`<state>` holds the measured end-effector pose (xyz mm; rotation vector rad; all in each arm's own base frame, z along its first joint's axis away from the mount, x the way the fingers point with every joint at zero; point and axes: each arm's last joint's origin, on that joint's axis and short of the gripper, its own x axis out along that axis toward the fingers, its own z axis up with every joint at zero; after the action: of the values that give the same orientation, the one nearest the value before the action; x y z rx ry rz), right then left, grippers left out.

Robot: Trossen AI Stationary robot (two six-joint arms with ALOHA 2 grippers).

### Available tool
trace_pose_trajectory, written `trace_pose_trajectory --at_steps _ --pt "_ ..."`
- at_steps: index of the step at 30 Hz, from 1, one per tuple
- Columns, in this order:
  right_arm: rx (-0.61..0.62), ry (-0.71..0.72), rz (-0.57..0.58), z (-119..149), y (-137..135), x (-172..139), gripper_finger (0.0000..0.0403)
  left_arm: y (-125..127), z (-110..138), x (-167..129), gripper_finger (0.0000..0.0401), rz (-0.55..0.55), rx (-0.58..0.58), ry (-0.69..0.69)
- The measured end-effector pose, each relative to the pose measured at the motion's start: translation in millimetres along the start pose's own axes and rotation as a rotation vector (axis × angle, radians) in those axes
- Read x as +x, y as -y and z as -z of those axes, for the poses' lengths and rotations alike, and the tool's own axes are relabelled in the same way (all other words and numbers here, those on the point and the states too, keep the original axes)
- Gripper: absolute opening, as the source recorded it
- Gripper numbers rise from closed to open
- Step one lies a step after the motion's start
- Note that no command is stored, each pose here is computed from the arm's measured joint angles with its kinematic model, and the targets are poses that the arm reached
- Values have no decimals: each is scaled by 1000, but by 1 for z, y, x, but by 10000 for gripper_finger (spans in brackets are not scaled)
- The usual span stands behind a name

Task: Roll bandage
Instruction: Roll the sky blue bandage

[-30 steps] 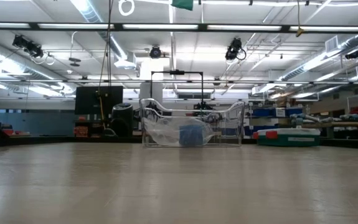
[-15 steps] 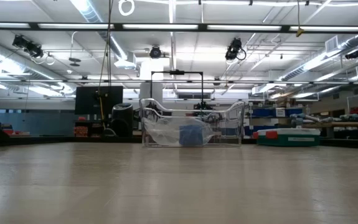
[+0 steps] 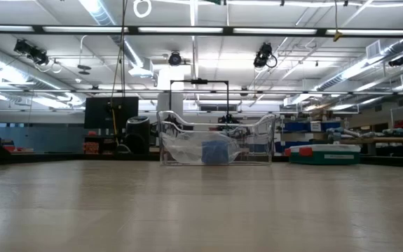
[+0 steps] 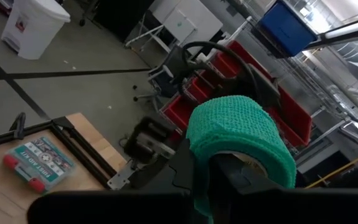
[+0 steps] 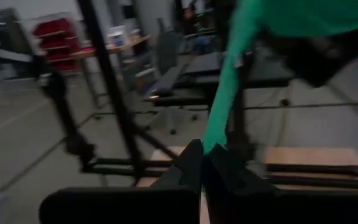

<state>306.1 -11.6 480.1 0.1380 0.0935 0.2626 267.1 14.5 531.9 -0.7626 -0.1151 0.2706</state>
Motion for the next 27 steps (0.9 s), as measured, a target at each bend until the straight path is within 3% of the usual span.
trace_pose_trajectory --at_steps 5,11,27 --pt "8 -23 -162 0 -23 -4 1 -3 -3 -2 27 -19 6 -1" --pt "-6 4 -273 -7 -44 -15 0 -7 -8 -5 27 -36 21 3" --pt "16 10 -352 -8 -64 -15 0 -17 -16 -4 27 -87 43 44"
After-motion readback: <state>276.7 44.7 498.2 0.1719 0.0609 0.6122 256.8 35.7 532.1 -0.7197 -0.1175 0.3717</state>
